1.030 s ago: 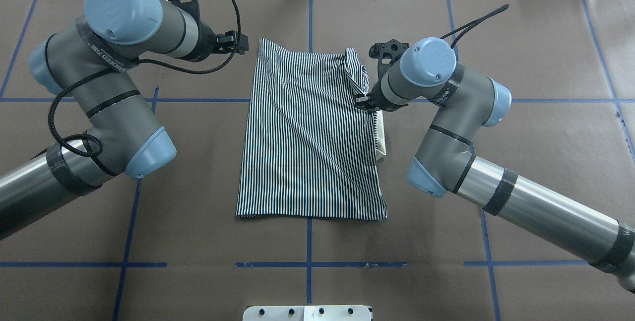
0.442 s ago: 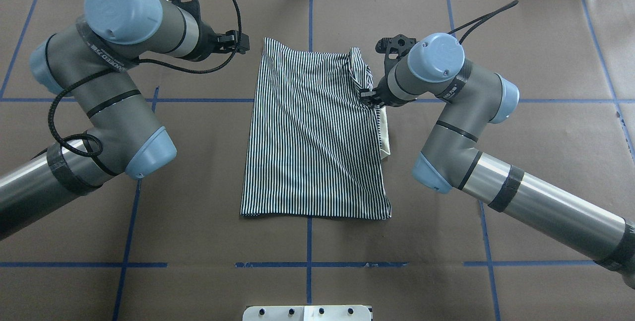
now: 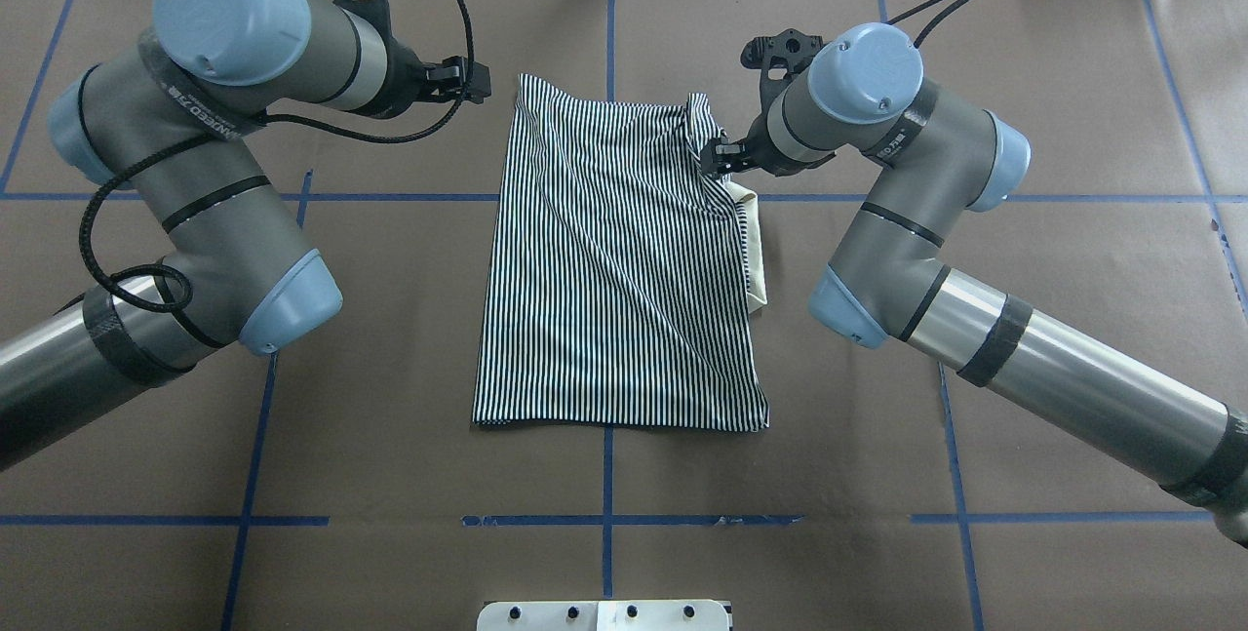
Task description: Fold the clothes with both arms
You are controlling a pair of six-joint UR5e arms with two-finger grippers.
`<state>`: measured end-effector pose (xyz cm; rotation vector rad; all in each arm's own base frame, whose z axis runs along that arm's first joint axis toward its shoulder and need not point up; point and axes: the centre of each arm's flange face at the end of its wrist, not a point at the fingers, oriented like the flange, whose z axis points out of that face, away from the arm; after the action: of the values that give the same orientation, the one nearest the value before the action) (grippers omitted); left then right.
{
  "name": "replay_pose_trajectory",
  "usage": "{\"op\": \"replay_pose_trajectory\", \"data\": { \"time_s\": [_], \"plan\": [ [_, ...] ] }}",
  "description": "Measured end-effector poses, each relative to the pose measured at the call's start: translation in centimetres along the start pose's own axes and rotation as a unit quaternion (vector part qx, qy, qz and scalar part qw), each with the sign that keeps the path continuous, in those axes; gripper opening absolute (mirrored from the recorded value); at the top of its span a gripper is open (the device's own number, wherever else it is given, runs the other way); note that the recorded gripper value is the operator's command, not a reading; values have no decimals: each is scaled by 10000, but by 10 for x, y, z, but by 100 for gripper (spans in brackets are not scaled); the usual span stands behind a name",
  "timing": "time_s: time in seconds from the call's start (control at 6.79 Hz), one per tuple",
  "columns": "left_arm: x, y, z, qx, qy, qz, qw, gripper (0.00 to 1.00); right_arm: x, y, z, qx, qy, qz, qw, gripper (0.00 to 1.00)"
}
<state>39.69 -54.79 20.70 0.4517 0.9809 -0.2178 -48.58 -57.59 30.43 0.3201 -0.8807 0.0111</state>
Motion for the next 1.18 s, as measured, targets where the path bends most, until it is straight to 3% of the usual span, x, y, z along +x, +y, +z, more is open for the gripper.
{"op": "replay_pose_trajectory", "data": {
  "time_s": [0.29,0.59,1.18],
  "plan": [
    [12,2,-40,157,346,48,9993,100,-30,-32,18,-11,148,-191,9997,100],
    [23,5,-74,280,646,96,9975,100,-35,-48,41,-3,456,-516,9976,100],
    [29,8,-90,288,818,129,9961,100,-32,-53,57,-52,665,-841,9942,100]
  ]
}}
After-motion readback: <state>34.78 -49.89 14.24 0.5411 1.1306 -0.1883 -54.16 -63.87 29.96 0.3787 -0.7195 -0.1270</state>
